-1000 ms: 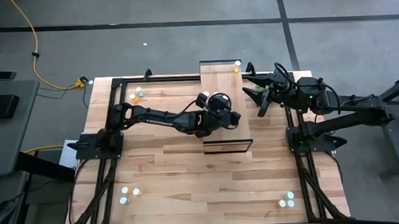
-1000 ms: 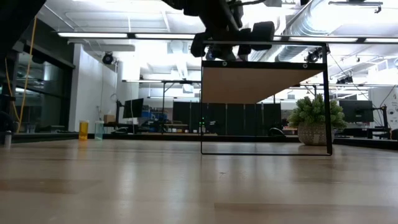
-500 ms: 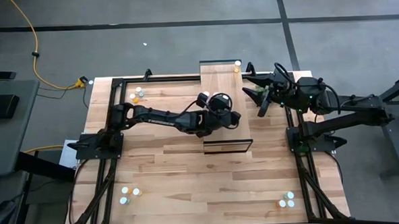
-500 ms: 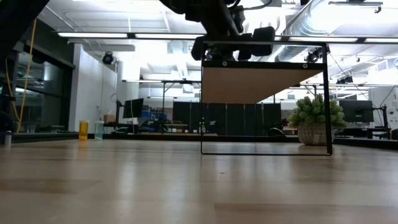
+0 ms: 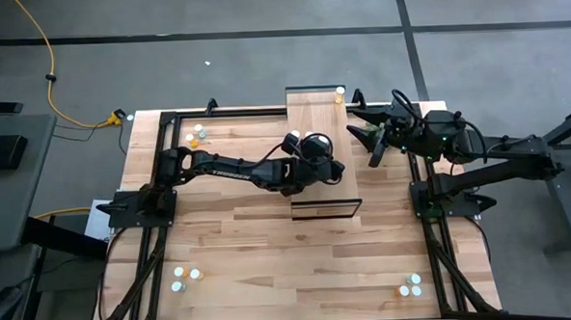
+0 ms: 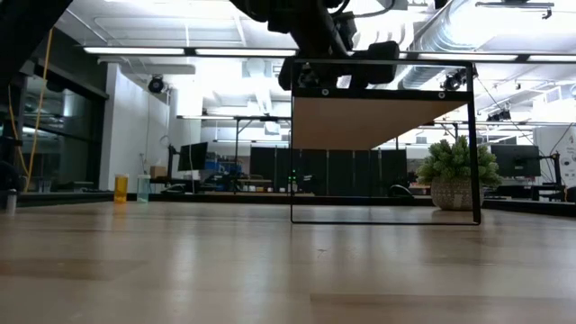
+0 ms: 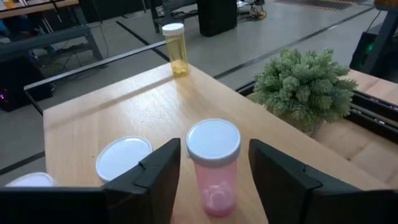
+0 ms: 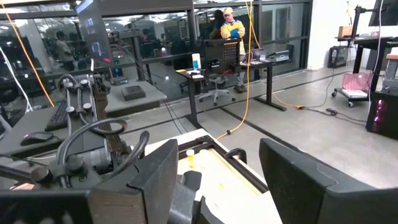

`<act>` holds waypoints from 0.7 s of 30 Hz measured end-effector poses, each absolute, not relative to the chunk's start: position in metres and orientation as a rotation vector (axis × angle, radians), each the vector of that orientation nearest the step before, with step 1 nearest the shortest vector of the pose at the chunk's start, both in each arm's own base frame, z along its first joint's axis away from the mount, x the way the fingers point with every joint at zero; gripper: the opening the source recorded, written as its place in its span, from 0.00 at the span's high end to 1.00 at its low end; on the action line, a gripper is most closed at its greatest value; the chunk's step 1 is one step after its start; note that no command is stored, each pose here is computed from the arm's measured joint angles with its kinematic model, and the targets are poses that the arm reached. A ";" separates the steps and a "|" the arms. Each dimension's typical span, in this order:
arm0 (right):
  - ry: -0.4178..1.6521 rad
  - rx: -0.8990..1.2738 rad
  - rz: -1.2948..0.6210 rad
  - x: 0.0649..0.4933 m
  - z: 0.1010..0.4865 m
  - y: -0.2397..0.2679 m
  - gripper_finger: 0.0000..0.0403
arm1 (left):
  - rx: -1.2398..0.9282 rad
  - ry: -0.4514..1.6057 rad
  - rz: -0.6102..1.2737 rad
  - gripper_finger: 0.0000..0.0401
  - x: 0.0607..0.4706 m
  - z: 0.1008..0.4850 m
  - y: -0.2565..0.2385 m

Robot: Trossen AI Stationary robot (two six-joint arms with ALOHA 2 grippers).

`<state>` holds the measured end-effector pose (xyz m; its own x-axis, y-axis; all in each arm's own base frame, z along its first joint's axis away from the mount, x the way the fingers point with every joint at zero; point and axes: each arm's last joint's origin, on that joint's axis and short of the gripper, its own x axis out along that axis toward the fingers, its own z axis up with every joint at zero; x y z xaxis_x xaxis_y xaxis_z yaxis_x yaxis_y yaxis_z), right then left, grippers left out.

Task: Pick and place medicine bottles onto shelf by color
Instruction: Put the pink pill bottle on the shelf aligned with the other pink pill bottles, then put the bottom yellow pill bottle on the shelf aligned with the other yellow pill bottle

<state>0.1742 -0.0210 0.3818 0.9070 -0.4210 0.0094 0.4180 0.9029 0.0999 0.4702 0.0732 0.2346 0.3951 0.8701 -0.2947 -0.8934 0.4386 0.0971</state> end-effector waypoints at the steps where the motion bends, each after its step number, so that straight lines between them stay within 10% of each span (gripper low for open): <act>1: -0.030 0.096 -0.434 0.174 0.382 -0.021 0.46 | -0.081 0.323 1.119 0.53 0.470 0.235 0.073; 21: -0.018 0.094 -0.434 0.174 0.381 -0.021 0.46 | 0.044 0.378 1.097 0.38 0.472 0.235 0.052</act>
